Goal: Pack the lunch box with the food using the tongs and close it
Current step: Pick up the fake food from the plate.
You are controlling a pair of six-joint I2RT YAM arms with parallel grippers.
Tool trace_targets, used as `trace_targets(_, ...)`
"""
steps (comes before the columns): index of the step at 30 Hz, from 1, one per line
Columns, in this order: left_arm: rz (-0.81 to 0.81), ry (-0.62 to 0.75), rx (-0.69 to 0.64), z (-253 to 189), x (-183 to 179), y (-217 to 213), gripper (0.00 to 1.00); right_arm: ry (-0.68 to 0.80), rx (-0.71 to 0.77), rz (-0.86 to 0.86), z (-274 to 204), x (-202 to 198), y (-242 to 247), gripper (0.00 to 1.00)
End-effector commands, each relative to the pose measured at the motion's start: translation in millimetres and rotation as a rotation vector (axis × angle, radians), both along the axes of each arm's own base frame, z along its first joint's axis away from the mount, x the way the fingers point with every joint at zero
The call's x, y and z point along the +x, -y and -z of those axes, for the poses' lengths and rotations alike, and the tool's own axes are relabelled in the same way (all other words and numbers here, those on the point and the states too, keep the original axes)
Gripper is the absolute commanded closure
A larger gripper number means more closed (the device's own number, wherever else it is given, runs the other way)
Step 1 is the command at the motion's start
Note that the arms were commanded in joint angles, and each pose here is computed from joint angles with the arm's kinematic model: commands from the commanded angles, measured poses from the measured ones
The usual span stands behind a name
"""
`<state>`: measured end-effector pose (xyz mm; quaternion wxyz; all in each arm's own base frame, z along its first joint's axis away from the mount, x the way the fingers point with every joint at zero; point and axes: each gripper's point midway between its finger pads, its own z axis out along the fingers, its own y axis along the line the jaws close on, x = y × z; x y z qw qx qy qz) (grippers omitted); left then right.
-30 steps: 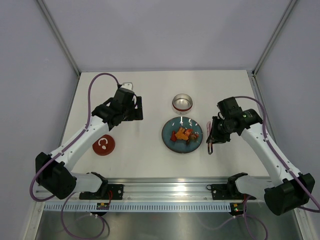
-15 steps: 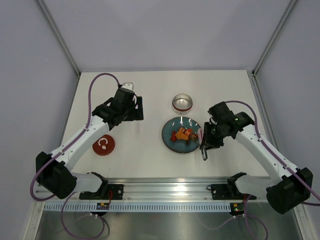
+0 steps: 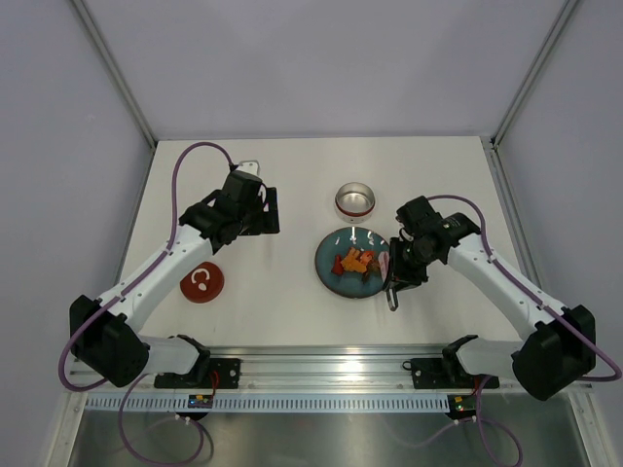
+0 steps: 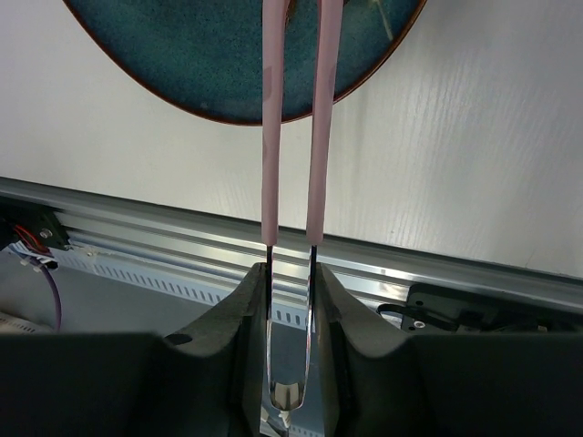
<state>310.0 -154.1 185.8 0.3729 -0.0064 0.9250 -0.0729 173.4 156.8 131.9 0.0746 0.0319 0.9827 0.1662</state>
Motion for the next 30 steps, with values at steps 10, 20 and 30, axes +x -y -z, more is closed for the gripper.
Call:
trace_targets(10,-0.004,0.029,-0.028,-5,9,6,0.16,-0.030,0.054,-0.034,8,-2,-30,0.67)
trace_targets(20,-0.018,0.021,-0.003,1,6,-1,0.16,-0.073,0.003,-0.026,28,-10,-30,0.66)
trace_targets(30,-0.015,0.012,-0.004,5,6,0,0.16,-0.081,-0.027,-0.029,34,-10,-29,0.66)
